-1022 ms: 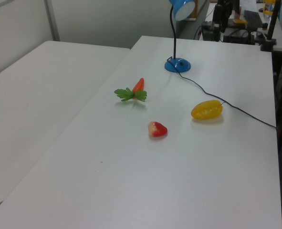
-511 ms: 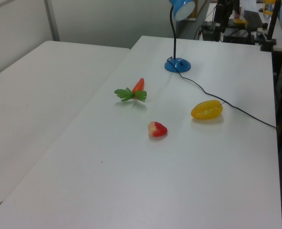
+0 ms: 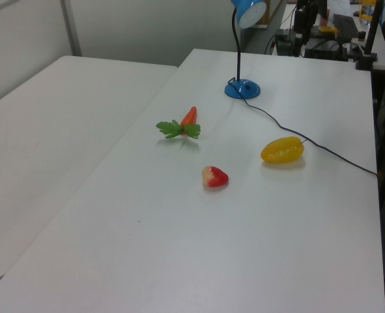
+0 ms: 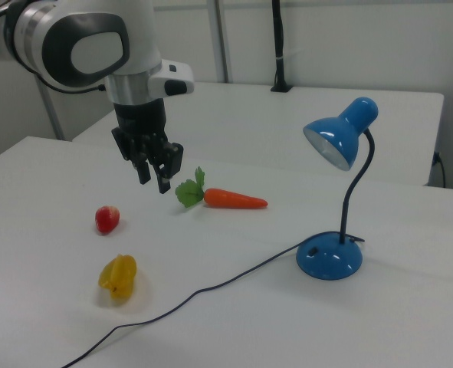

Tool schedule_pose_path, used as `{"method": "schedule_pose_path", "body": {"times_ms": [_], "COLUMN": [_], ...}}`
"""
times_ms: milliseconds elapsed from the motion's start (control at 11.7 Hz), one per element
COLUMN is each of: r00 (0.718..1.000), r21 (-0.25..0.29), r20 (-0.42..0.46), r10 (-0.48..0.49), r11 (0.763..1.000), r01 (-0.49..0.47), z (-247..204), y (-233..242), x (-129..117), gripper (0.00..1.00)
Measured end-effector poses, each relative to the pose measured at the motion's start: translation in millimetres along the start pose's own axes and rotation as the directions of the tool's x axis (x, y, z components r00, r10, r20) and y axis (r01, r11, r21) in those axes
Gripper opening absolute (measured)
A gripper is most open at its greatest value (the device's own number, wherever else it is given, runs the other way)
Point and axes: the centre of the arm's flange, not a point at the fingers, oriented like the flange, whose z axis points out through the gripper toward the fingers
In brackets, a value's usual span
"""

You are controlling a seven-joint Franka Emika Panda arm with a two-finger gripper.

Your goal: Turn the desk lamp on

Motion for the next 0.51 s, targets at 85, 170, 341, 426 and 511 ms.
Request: {"method": "schedule_pose_path", "body": {"times_ms": [85, 170, 341, 426, 511], "r00": [1.0, 1.0, 0.999, 0.998, 0.997], "r21": [0.0, 0.0, -0.001, -0.002, -0.007], "r20": [-0.001, -0.001, -0.003, -0.003, -0.018], "r10": [0.007, 0.017, 0.045, 0.061, 0.075], "r11": [1.0, 1.0, 0.999, 0.998, 0.997], "r01": [-0.007, -0.017, -0.045, -0.061, -0.075], "z": [-0.3, -0.7, -1.5, -1.4, -0.9], "y": [3.7, 9.1, 23.8, 32.2, 38.7], "x": [-0.5, -1.1, -3.1, -4.2, -3.1], "gripper": [0.37, 0.23, 0.01, 0.01, 0.01]}}
